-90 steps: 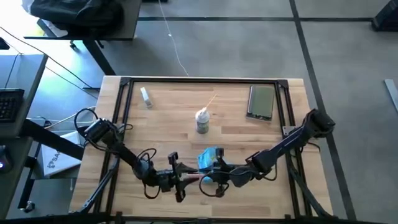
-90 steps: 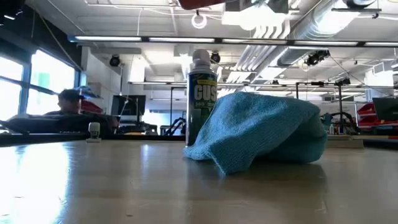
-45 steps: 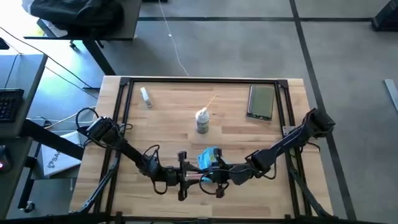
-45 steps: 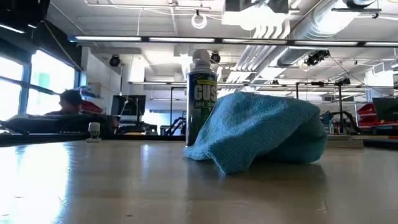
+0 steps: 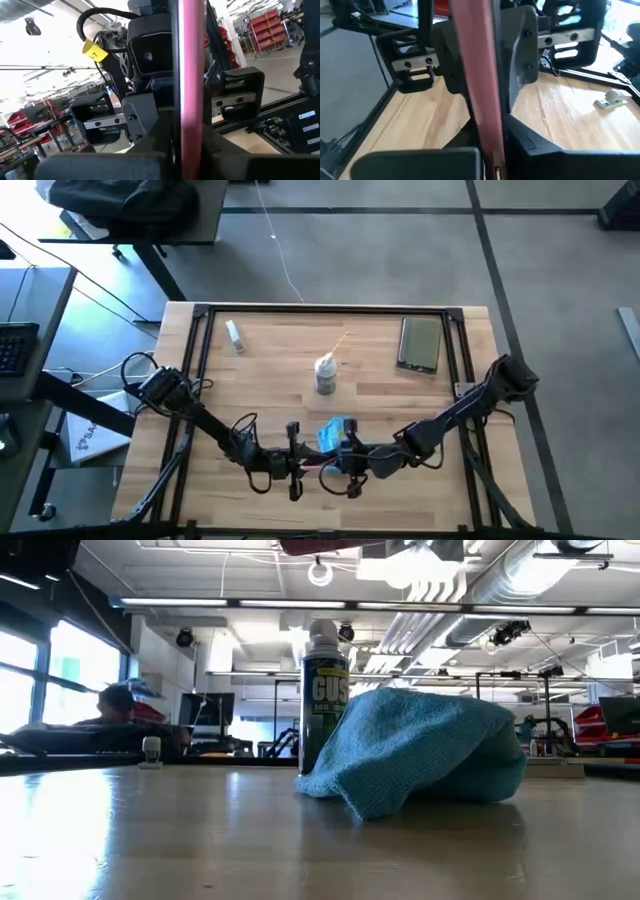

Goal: Apply microfiber cloth
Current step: Wipe the back and front of the cellphone with the blue microfiber cloth

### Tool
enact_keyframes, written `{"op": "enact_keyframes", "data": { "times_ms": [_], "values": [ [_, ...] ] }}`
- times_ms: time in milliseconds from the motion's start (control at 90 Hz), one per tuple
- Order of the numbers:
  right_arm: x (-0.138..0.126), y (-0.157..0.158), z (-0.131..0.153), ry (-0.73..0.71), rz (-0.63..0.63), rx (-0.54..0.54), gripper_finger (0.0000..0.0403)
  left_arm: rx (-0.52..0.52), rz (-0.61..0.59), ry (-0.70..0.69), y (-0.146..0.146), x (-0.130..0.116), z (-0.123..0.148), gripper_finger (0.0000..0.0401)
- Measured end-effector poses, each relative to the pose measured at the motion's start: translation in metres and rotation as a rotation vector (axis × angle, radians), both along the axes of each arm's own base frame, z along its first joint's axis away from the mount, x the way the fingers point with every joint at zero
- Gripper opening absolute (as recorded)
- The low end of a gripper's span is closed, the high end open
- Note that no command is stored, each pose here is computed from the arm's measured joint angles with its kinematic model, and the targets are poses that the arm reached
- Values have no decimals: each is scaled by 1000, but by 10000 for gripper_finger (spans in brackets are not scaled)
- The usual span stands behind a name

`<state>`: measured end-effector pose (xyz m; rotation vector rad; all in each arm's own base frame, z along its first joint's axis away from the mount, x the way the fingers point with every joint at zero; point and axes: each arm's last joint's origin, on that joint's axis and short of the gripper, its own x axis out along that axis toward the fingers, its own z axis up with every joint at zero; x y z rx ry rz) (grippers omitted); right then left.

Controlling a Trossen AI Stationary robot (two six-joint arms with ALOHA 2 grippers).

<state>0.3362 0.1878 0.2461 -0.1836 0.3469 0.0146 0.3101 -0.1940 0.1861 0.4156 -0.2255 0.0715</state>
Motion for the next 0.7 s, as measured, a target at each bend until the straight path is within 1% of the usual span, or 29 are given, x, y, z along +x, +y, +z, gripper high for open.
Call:
{"op": "enact_keyframes", "data": {
  "times_ms": [78, 189, 311, 411, 522, 611, 700],
  "values": [
    [0, -1, 0, 0, -38, 27, 56, 74, 51, -13, -3, -4, 1, 11],
    [0, -4, 0, 9, -101, 63, 108, 176, 130, -28, -8, -11, 4, 5],
    [-3, -6, -7, 80, -101, 76, 166, 279, 232, 11, -14, -17, 4, 4],
    [-8, -10, -17, 193, -134, 81, 203, 417, 327, 85, -16, -20, 1, 3],
    [-15, -14, -39, 354, -187, 91, 224, 576, 405, 161, -17, -21, 0, 2],
    [-13, -19, -51, 374, -258, 118, 227, 713, 480, 273, -15, -20, -9, 2],
    [-10, -23, -77, 421, -334, 134, 224, 814, 517, 361, -13, -18, -16, 2]
  ]
}}
